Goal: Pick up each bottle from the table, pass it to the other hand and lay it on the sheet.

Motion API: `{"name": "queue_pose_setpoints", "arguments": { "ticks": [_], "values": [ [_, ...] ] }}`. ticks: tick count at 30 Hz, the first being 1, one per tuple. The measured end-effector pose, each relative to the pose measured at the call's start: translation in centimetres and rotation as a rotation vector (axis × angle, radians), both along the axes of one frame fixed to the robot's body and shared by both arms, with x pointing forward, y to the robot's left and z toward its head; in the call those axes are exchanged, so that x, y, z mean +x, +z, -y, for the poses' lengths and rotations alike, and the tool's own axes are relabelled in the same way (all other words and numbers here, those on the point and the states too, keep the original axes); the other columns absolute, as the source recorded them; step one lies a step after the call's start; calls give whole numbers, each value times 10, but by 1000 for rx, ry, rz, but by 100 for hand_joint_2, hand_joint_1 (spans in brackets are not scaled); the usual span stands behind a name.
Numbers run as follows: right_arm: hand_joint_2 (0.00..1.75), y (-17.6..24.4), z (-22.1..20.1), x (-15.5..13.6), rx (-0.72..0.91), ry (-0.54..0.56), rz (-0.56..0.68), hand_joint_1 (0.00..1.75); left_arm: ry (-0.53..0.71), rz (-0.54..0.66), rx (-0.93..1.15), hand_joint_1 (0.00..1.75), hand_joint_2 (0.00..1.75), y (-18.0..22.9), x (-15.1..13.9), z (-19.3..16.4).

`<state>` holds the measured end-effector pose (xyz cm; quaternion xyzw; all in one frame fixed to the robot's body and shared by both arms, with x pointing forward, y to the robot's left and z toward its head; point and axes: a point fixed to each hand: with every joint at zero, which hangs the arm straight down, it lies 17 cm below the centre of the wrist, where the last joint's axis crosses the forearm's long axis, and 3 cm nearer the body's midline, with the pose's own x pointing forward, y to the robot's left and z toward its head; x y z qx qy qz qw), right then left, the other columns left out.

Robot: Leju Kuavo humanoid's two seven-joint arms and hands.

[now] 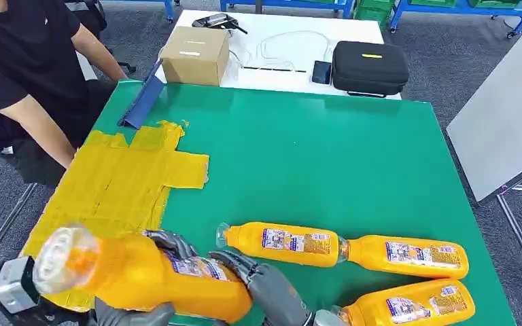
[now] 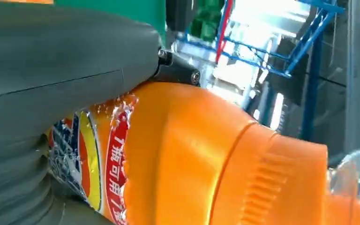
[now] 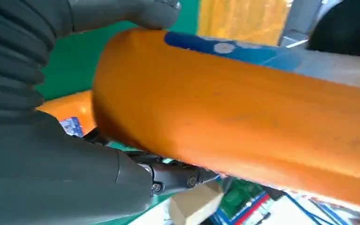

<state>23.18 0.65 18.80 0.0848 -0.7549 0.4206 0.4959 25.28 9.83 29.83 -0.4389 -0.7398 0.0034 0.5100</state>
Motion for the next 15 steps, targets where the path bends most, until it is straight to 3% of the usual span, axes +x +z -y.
{"name": "queue_pose_setpoints", "arguments": {
  "ticks": [2,8,12,15],
  "values": [
    [175,-1,8,4,22,-62,-11,0,75,43,103,175,175,-4,2,0],
    [175,-5,71,8,117,-311,-16,0,484,274,639,175,175,-26,25,-19],
    [175,-8,91,2,120,-360,-23,0,787,444,1106,175,175,-49,46,-44],
    [175,-9,98,0,110,-368,-17,0,886,506,1354,175,175,-74,56,-55]
  ]
}}
